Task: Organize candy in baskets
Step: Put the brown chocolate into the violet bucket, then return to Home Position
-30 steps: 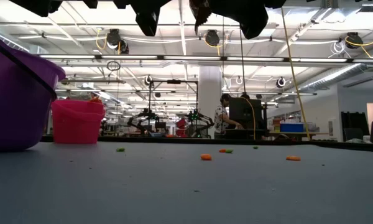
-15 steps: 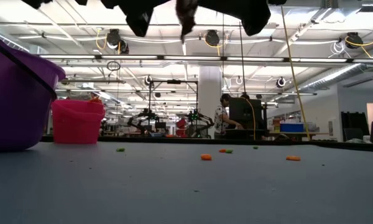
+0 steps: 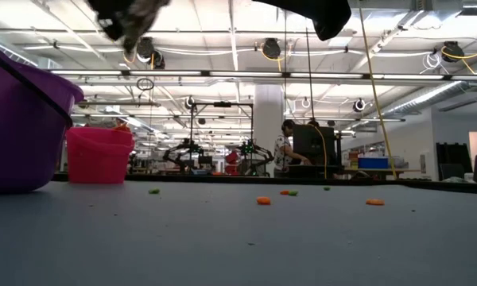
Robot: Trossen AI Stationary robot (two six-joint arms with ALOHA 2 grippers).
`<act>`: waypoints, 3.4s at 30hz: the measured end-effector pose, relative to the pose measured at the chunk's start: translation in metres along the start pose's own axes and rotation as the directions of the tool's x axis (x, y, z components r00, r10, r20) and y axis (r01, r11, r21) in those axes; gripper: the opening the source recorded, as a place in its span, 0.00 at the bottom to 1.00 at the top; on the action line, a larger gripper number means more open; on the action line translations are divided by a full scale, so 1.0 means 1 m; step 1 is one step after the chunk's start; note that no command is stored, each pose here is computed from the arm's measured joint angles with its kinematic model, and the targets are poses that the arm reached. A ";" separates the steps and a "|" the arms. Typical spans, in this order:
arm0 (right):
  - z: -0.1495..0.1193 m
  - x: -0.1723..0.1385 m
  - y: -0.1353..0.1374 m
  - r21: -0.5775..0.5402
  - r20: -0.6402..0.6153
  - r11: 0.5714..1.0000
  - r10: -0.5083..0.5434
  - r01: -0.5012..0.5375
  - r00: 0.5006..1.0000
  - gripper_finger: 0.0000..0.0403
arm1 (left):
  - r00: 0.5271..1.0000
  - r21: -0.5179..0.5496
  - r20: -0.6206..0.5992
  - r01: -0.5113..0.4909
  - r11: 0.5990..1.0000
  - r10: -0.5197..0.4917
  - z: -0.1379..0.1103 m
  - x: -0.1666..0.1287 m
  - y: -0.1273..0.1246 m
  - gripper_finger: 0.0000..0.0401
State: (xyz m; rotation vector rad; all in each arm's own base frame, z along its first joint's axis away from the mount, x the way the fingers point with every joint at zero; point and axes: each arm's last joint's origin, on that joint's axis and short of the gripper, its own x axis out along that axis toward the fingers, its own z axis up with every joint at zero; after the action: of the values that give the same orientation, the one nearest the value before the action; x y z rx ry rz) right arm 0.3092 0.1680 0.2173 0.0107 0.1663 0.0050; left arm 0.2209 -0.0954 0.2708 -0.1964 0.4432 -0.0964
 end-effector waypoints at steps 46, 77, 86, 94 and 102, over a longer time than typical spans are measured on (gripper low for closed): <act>0.016 -0.008 -0.024 -0.003 -0.052 0.997 -0.083 0.083 0.995 0.59 | 0.943 -0.026 -0.045 -0.330 0.944 0.329 -0.012 -0.084 0.054 0.56; -0.046 -0.145 -0.138 0.138 0.096 0.989 0.049 -0.062 0.994 0.03 | 0.935 0.189 0.305 -0.243 0.951 0.178 -0.040 -0.070 0.106 0.43; -0.069 -0.164 -0.147 0.200 0.167 0.977 -0.107 0.073 0.980 0.03 | 0.902 0.045 0.367 -0.260 0.965 0.226 -0.082 -0.070 0.112 0.43; -0.076 -0.170 -0.149 0.228 0.172 0.970 -0.122 0.081 0.978 0.03 | 0.850 0.058 0.487 -0.259 0.964 0.199 -0.089 -0.086 0.110 0.43; -0.071 -0.175 -0.150 0.210 0.221 0.974 -0.135 0.088 0.966 0.03 | 0.818 0.014 0.533 -0.263 0.965 0.215 -0.107 -0.091 0.112 0.43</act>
State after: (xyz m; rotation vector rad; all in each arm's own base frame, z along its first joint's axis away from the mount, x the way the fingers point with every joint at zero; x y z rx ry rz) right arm 0.1256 0.0176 0.1747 0.2010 -0.0695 -0.1261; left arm 0.0978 0.0085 0.1907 -0.0716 -0.0937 0.1868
